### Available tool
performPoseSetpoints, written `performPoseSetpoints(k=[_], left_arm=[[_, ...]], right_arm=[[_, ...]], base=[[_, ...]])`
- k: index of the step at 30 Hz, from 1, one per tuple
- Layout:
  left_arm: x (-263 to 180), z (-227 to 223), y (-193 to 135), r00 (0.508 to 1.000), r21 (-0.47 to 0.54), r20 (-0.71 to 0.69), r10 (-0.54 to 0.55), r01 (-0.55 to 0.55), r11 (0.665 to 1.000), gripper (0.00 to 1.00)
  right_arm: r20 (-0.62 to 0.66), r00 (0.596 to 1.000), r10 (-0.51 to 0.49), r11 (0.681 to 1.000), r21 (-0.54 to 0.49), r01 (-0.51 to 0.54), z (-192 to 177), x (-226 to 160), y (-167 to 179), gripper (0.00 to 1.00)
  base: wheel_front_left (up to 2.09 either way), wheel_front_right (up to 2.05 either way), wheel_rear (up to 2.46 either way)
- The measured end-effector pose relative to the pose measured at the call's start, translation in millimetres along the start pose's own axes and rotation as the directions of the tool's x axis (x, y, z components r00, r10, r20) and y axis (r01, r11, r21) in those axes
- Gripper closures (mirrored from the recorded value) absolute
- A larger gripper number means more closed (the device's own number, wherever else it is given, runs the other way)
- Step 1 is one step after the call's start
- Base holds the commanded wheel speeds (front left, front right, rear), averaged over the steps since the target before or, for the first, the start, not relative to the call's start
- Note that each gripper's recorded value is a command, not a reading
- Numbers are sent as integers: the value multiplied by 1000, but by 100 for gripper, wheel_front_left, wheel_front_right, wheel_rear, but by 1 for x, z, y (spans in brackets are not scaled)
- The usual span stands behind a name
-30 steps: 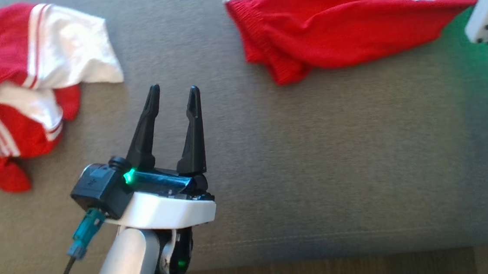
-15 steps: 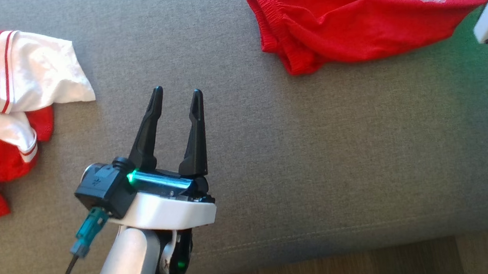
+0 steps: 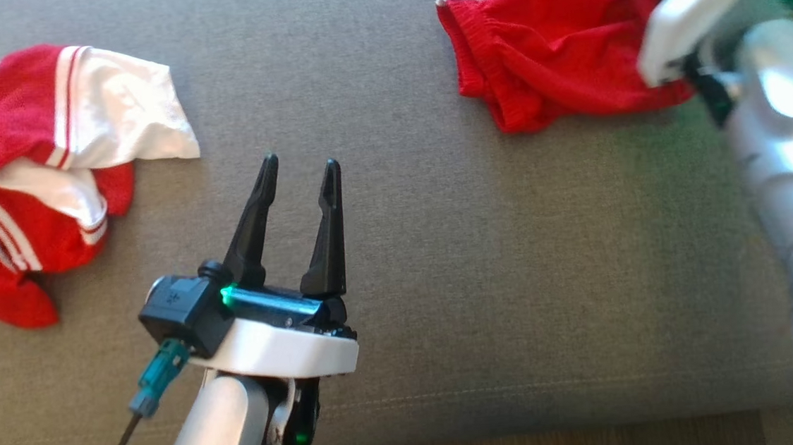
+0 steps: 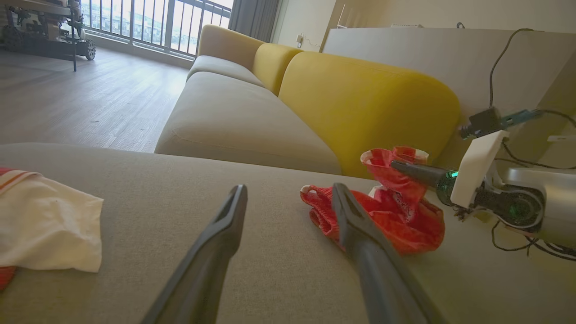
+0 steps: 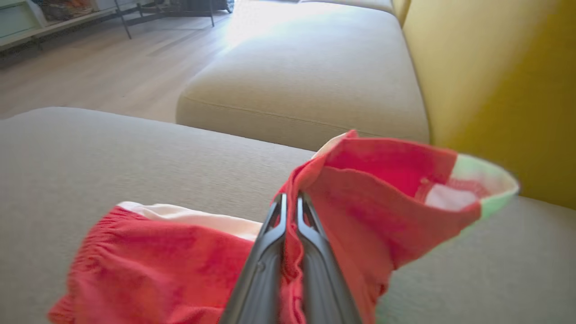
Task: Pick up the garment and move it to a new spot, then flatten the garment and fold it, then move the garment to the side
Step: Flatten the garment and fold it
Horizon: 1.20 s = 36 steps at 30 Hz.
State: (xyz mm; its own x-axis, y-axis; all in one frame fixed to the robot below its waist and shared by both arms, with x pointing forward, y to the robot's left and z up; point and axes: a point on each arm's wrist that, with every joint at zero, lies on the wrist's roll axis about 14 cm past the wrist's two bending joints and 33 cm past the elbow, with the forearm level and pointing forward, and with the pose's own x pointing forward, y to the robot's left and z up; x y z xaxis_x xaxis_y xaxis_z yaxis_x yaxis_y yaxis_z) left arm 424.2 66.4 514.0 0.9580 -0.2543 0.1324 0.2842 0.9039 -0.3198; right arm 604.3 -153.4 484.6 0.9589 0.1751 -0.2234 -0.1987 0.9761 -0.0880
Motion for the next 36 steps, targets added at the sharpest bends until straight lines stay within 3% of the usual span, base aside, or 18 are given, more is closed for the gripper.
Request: performPoseSetpoints(k=[9, 19, 20, 21, 22, 23, 30, 36], left_arm=[[-15, 3, 8, 999, 11, -4, 38, -38, 999, 0], [-20, 4, 9, 999, 9, -8, 49, -49, 999, 0], [-21, 2, 9, 999, 7, -12, 49, -49, 999, 0], [-21, 1, 8, 999, 6, -14, 48, -48, 999, 0], [-21, 1, 8, 999, 5, -14, 47, -47, 999, 0], [-21, 2, 7, 999, 5, -13, 44, -44, 999, 0], [-19, 7, 2, 999, 12, 4, 32, -32, 999, 0], [-23, 22, 7, 997, 60, 45, 69, -72, 996, 0]], right_arm=[[45, 979, 197, 978, -81, -193, 23, 4, 84, 100], [-41, 941, 336, 939, -66, -338, -28, -25, 137, 100], [-47, 938, 345, 936, -64, -347, -31, -28, 141, 94], [-55, 934, 352, 933, -62, -355, -35, -32, 143, 73], [-56, 932, 357, 931, -58, -360, -38, -35, 145, 32], [-51, 931, 361, 930, -52, -363, -39, -38, 146, 0], [99, 937, 334, 938, 59, -340, -22, -57, 143, 0], [225, 951, 213, 960, 135, -247, -1, -78, 109, 0]], base=[[0, 0, 0], [0, 0, 0], [0, 0, 0], [0, 0, 0], [0, 0, 0], [0, 0, 0], [0, 0, 0], [0, 0, 0]])
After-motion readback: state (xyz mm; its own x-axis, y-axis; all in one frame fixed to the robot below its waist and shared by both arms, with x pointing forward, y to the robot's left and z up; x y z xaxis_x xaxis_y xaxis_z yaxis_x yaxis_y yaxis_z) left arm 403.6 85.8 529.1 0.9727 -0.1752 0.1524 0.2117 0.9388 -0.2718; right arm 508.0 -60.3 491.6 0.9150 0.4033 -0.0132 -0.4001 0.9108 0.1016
